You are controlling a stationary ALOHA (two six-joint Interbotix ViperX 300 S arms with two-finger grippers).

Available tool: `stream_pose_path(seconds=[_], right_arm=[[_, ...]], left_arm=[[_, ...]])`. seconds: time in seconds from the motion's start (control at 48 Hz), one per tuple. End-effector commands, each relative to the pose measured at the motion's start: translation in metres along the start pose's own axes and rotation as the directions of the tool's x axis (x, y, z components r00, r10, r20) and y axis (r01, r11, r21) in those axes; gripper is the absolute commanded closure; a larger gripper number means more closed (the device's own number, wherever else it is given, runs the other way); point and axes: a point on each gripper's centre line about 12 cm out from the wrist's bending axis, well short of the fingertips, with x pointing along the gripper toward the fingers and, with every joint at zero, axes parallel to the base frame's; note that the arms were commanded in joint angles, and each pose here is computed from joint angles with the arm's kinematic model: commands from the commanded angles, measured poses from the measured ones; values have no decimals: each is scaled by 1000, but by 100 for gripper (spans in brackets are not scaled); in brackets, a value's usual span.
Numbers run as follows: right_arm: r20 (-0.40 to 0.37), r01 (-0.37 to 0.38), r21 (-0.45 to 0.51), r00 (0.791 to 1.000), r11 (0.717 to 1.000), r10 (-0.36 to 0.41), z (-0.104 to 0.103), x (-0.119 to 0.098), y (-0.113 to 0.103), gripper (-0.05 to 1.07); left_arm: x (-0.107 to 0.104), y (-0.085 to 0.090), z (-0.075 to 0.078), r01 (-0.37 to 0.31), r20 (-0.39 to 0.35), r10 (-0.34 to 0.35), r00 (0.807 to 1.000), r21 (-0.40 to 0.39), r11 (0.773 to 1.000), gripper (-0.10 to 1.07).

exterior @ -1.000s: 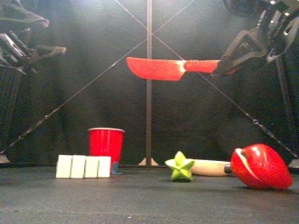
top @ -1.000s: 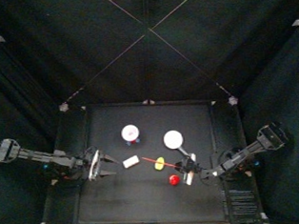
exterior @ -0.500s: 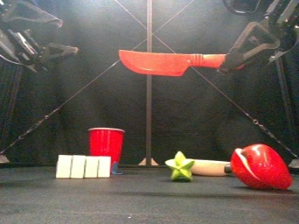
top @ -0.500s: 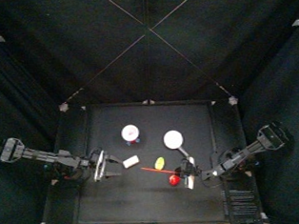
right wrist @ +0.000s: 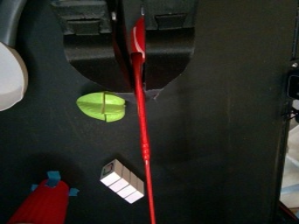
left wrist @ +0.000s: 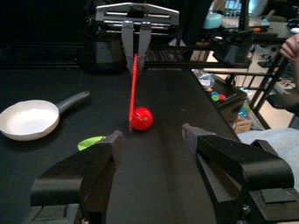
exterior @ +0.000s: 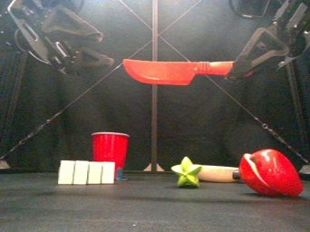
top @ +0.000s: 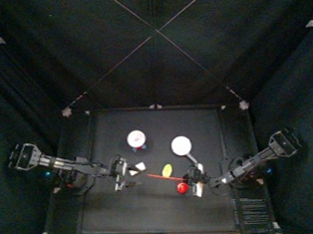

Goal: Cut starfruit

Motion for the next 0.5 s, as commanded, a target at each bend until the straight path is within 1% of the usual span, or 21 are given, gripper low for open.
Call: stream_pose_path(seconds=[0.0,0.229,0.479], right_arm=[[17,-11,5,1000,1000,11,7,0,3,67],[8,15,22,1000,1000,-16,7,4,-5,67],[7,23,23,1000,999,-23,7,5,-7,67]], left_arm=[[13,4,12,-15,24,15,1000,0,1000,5],[37,12,3,-52,-17,52,999,-8,999,5],[49,22,-5,-82,-48,81,996,-19,996,5]])
